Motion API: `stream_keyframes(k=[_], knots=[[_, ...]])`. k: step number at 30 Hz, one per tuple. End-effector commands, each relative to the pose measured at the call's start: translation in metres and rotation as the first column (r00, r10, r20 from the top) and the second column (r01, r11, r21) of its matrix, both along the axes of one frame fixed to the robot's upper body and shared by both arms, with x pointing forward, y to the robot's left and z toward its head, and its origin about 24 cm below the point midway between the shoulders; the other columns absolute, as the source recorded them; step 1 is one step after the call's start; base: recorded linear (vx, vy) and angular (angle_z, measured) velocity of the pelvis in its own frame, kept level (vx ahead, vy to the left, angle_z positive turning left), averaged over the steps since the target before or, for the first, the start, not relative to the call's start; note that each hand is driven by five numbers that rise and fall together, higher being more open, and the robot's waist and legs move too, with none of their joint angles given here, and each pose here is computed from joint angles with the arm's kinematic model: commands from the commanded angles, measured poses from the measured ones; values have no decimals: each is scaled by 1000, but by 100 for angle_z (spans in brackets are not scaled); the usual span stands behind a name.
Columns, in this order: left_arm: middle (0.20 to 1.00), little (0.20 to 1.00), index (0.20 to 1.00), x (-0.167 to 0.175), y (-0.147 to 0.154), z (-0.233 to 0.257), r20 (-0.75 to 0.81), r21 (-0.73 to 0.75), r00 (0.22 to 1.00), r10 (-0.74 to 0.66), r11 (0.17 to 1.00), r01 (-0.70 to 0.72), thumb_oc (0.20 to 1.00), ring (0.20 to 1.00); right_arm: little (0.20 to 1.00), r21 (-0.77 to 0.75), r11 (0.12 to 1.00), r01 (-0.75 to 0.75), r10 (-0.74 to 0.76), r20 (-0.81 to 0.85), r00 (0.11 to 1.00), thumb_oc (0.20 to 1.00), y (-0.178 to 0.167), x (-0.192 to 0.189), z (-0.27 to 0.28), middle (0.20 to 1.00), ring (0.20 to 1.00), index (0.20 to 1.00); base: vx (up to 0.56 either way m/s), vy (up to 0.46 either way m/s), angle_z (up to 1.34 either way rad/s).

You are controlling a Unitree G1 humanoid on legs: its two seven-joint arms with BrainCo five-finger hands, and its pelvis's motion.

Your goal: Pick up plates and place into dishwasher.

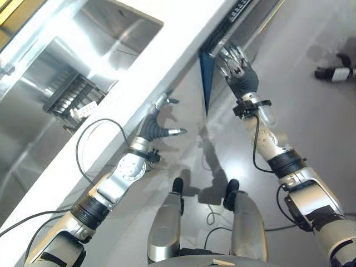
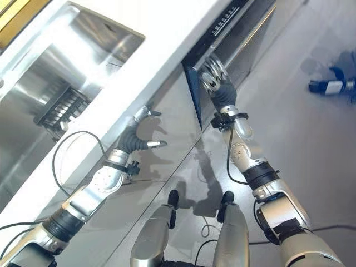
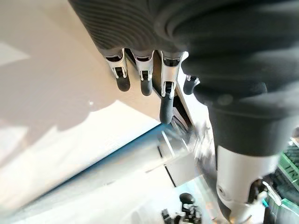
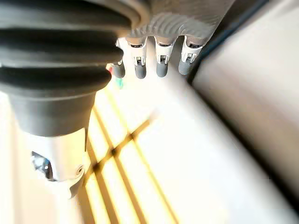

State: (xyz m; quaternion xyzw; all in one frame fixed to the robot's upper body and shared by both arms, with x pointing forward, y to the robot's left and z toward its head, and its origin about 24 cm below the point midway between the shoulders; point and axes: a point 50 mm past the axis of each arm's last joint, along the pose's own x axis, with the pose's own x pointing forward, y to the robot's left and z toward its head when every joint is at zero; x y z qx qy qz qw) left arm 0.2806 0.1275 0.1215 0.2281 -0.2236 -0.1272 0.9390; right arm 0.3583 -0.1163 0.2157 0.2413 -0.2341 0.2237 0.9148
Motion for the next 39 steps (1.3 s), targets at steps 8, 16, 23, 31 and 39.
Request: stream_keyframes(k=[8,16,23,31,39], knots=[[1000,1000,1000,-2,103,67,288,-76,892,349,937,-342,1000,1000,1000,101,995,12,-5,-70,998,1000,28,-19,-32,1000,1000,1000,117,3,7],[1000,1000,1000,-10,103,42,186,-72,927,324,946,-316,1000,1000,1000,72,987,145,-122,-257,959,1000,-2,-45,-94,1000,1000,1000,41,78,-9],[1000,1000,1000,-18,96,22,64,-100,964,260,962,-253,1000,1000,1000,-29,950,312,-295,-416,860,1000,-53,-86,-145,1000,1000,1000,-8,100,-27],[1000,1000,1000,-29,51,11,-114,-381,931,-347,881,282,1000,1000,1000,-126,954,273,-296,-220,930,1000,-61,-96,-110,1000,1000,1000,-36,89,-26],[1000,1000,1000,-34,39,41,103,-555,841,-531,671,492,1000,1000,1000,-199,967,156,-171,-59,984,1000,-44,-98,-79,1000,1000,1000,17,48,0]])
